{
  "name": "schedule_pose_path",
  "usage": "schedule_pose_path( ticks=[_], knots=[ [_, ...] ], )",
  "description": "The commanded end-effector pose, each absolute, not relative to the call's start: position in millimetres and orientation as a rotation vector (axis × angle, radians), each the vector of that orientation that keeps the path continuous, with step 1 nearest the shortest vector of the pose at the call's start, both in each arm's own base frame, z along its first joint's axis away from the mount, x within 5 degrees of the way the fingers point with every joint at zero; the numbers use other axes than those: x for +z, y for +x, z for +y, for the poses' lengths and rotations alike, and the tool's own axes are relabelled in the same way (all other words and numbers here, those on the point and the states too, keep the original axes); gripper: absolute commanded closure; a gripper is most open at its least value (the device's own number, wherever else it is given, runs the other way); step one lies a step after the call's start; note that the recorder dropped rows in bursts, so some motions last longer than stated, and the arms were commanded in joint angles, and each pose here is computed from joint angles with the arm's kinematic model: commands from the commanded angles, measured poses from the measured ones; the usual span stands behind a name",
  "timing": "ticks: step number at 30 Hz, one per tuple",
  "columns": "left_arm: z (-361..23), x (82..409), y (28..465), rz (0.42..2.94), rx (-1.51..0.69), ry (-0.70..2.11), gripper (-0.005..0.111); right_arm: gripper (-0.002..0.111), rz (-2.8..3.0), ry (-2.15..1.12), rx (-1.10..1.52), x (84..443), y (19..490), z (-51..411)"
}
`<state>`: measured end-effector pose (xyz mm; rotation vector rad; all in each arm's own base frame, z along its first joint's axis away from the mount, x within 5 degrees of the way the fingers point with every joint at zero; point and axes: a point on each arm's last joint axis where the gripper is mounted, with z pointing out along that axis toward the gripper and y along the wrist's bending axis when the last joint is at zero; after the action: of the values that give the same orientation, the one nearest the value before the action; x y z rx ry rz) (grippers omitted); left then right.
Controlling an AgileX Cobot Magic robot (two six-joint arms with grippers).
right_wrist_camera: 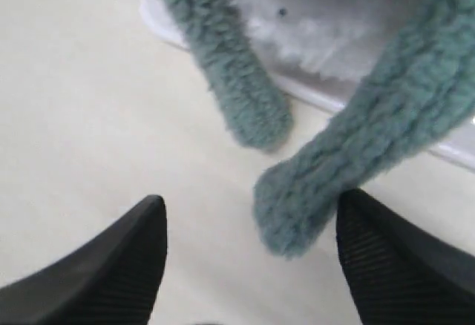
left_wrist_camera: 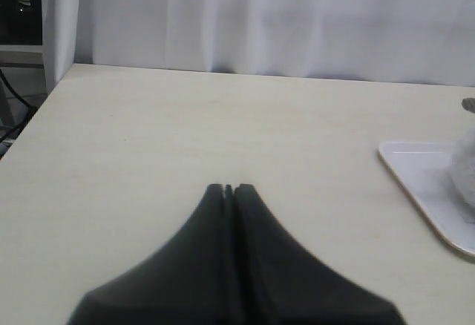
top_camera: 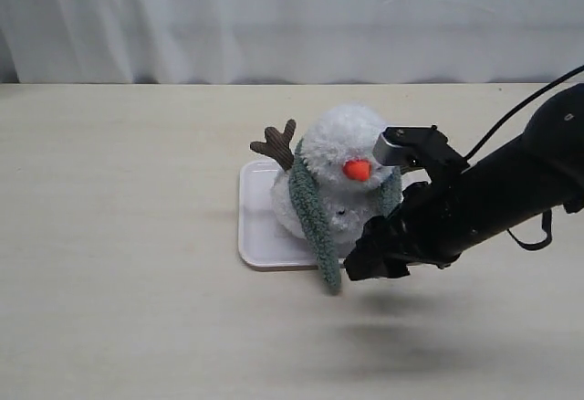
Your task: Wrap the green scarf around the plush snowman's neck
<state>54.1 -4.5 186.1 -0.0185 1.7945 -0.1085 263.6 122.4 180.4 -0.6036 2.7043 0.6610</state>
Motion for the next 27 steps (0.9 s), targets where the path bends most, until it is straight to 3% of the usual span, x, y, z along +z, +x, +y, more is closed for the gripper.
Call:
schedule_pose_path(
  ticks=[1,6,13,19,27],
  knots=[
    [-5,186,54,1.787,-0.117,-0.015,0.107,0.046,2.766,-0.712,0.845,206,236,125],
    [-5,186,54,1.787,-0.117,-0.015,0.107,0.048,2.744,-0.824,0.974,240,206,123],
    [-5,186,54,1.787,-0.117,-0.015,0.107,0.083,2.401,-0.761,0.638,302,180,99],
    [-5,186,54,1.787,-0.115,-0.013,0.107,0.102,2.194,-0.702,0.458,336,155,80],
    [-5,186,54,1.787,-0.115,-0.013,0.107,0.104,1.88,-0.633,0.391,378,105,61]
  ],
)
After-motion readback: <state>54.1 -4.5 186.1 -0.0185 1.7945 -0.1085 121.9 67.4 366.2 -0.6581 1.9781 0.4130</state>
